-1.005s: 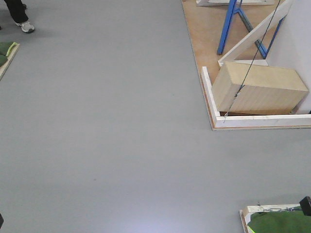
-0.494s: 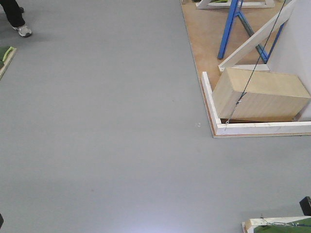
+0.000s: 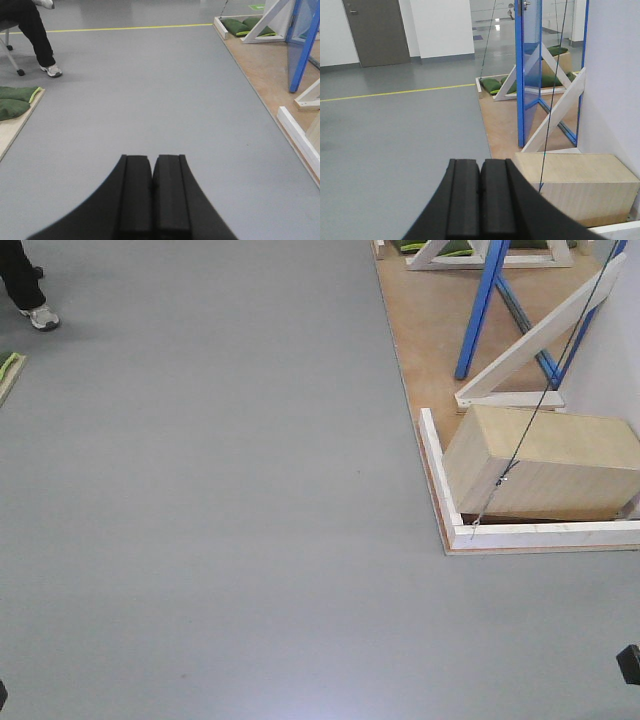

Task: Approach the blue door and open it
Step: 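Drive the base forward toward the blue door on the wooden platform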

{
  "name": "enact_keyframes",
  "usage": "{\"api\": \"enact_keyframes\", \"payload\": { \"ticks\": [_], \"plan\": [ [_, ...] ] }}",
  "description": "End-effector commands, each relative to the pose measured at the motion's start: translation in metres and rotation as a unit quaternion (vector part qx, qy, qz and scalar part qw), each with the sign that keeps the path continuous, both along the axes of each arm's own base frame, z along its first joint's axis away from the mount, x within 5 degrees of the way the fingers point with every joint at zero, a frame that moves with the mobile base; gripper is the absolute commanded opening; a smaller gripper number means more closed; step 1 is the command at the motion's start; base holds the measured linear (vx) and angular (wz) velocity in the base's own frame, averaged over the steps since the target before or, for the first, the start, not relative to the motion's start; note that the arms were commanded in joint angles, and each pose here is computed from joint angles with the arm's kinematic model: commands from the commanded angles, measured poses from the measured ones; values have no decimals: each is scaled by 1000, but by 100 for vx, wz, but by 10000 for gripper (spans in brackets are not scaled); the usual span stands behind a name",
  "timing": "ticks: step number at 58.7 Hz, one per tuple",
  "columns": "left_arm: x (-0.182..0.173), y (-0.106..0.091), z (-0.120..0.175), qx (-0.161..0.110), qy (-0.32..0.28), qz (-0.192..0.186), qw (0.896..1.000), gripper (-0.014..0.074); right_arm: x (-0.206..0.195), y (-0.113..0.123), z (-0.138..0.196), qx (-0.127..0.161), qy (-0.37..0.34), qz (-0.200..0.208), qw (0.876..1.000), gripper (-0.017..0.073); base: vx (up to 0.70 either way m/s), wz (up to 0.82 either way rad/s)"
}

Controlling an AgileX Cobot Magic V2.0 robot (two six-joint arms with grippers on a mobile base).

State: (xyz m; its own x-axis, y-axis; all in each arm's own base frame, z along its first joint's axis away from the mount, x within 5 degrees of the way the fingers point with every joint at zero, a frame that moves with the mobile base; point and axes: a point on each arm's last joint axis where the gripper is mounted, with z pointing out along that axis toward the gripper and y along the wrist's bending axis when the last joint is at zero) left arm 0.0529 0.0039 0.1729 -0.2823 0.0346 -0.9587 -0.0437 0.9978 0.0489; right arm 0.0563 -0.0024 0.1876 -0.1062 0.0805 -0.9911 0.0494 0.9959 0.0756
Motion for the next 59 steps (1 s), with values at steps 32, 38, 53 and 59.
{"api": "enact_keyframes", "payload": {
  "ticks": [32,38,53,59],
  "plan": [
    [0,-1,15,-2,-60,-3,998,73,-1,0,8,-8,-51,0,999,8,30,-3],
    [0,-1,15,-2,-60,-3,998,73,-1,0,8,-8,-51,-1,999,8,34,3],
    [0,-1,15,-2,-61,-3,998,73,-1,0,8,-8,-51,-1,999,8,36,1],
    [0,-1,15,-3,-60,-3,998,73,-1,0,8,-8,-50,-1,999,8,37,-1]
  ]
}}
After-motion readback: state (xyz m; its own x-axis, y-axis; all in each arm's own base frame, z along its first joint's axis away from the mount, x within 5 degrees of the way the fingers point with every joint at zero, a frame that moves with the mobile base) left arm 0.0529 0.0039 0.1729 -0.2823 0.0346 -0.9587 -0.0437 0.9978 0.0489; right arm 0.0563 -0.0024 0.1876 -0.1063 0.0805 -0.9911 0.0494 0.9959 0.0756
